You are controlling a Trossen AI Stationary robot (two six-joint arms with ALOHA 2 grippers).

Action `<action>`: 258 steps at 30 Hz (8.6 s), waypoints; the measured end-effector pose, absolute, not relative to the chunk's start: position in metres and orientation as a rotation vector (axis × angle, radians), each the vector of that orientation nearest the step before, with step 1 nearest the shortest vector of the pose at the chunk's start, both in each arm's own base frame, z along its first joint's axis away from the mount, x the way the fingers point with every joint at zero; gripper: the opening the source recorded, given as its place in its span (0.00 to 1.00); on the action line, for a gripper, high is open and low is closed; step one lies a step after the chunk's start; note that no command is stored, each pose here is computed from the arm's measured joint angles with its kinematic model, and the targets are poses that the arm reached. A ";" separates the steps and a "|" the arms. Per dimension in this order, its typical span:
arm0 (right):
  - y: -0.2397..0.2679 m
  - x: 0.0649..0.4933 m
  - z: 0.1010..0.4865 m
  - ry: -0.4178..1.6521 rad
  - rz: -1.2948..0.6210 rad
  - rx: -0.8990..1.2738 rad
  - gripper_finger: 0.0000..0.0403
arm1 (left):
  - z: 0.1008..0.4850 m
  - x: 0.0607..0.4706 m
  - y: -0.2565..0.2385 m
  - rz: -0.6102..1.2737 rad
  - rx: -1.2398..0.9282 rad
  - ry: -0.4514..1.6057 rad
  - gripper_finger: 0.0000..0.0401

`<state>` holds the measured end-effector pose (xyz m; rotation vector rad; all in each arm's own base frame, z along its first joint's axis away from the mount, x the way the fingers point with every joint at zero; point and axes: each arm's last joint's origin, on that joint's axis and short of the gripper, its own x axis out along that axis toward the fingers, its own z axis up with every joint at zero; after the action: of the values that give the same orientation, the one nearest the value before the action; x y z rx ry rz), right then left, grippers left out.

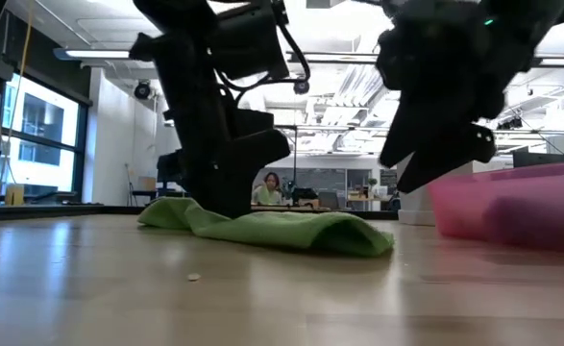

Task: Roll microfiber towels into tight, uniform cylinder then place into a basket
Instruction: Fold the green microfiber towel

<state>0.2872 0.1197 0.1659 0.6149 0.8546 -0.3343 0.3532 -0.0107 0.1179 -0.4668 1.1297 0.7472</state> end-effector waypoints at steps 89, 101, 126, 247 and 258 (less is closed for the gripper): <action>0.082 0.323 0.174 0.979 0.026 0.103 0.60 | 0.118 0.353 -0.023 0.696 -0.401 1.140 0.43; 0.087 0.346 0.150 1.241 0.001 0.068 0.60 | 0.118 0.353 -0.024 0.696 -0.400 1.138 0.43; 0.101 0.347 0.132 1.275 -0.042 0.078 0.29 | 0.127 0.360 -0.025 0.732 -0.301 1.111 0.43; 0.151 0.302 0.434 0.845 0.044 -1.261 0.00 | 0.317 0.336 -0.142 0.117 0.192 0.144 0.43; 0.147 0.305 0.435 0.845 -0.011 -1.226 0.00 | 0.305 0.330 -0.148 0.150 0.202 0.257 0.43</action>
<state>0.3045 0.1467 0.4348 -1.2263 0.8451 -0.0113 0.3296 -0.1478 0.3048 0.2020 0.2575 0.1497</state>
